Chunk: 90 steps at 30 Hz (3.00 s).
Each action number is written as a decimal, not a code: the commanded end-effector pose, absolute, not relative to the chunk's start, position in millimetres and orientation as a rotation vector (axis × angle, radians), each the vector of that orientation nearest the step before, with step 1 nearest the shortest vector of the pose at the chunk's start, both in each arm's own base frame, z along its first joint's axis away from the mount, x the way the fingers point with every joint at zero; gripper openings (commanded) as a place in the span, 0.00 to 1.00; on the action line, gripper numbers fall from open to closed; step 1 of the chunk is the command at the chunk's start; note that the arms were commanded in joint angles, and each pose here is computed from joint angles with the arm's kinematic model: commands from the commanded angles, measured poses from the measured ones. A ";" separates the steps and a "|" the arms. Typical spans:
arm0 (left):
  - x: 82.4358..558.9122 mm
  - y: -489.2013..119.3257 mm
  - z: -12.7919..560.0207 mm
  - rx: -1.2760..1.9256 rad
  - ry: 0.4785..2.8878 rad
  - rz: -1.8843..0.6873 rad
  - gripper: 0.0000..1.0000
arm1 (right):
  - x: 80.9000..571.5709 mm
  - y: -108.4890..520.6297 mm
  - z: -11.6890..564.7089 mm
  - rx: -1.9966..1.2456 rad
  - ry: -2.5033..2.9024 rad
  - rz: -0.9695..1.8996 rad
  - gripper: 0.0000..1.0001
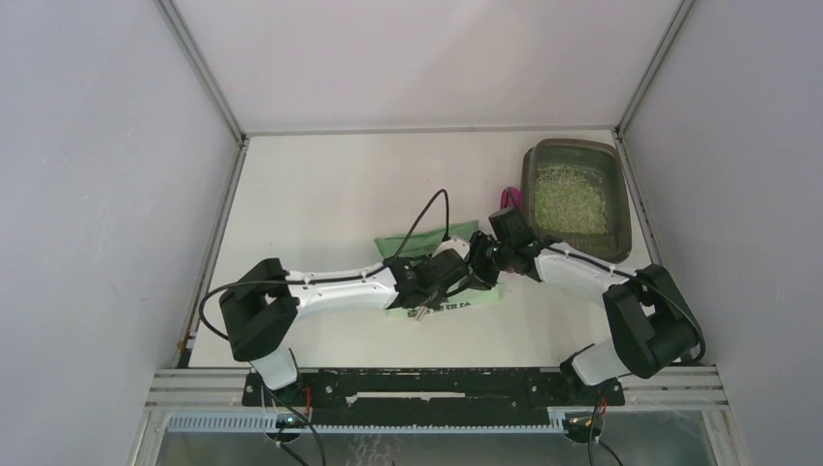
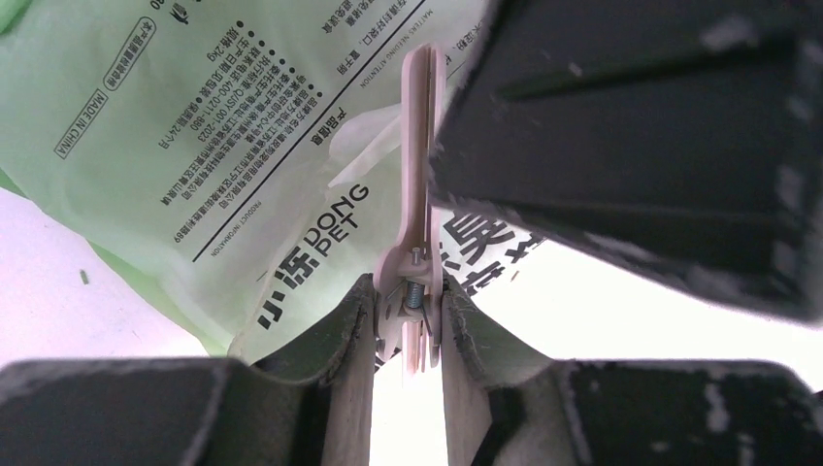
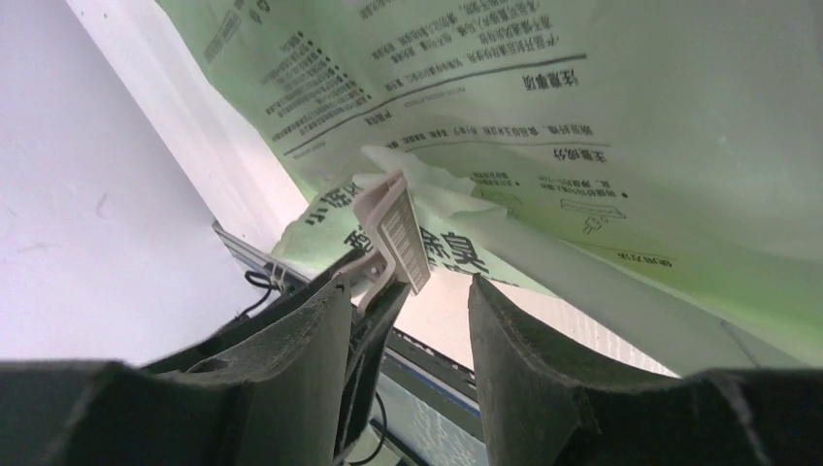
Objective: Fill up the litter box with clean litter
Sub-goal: Adjust the cat litter bag at the center of the board.
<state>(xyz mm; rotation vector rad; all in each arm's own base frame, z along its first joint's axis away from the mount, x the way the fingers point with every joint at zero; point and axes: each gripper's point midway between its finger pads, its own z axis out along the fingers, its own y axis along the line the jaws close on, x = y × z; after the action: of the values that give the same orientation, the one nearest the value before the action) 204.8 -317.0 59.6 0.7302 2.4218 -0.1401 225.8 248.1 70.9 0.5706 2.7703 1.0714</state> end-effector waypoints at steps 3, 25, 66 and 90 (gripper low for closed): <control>215.1 -325.6 73.6 0.735 2.322 -0.081 0.01 | 243.5 256.5 73.0 0.636 2.768 0.987 0.55; 213.9 -325.2 71.7 0.766 2.274 -0.033 0.00 | 228.8 285.6 77.6 0.497 2.807 1.017 0.39; 205.4 -314.6 74.7 0.822 2.305 -0.033 0.38 | 226.4 285.6 43.9 0.460 2.883 0.948 0.03; 211.1 -285.0 64.0 0.681 2.366 -0.182 0.00 | 234.5 253.5 78.1 0.375 2.801 0.944 0.39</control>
<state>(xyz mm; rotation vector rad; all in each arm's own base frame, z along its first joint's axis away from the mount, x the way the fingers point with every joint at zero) 204.2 -294.6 60.3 0.7452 2.3791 -0.1490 224.6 268.4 48.9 0.4612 2.8842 0.9524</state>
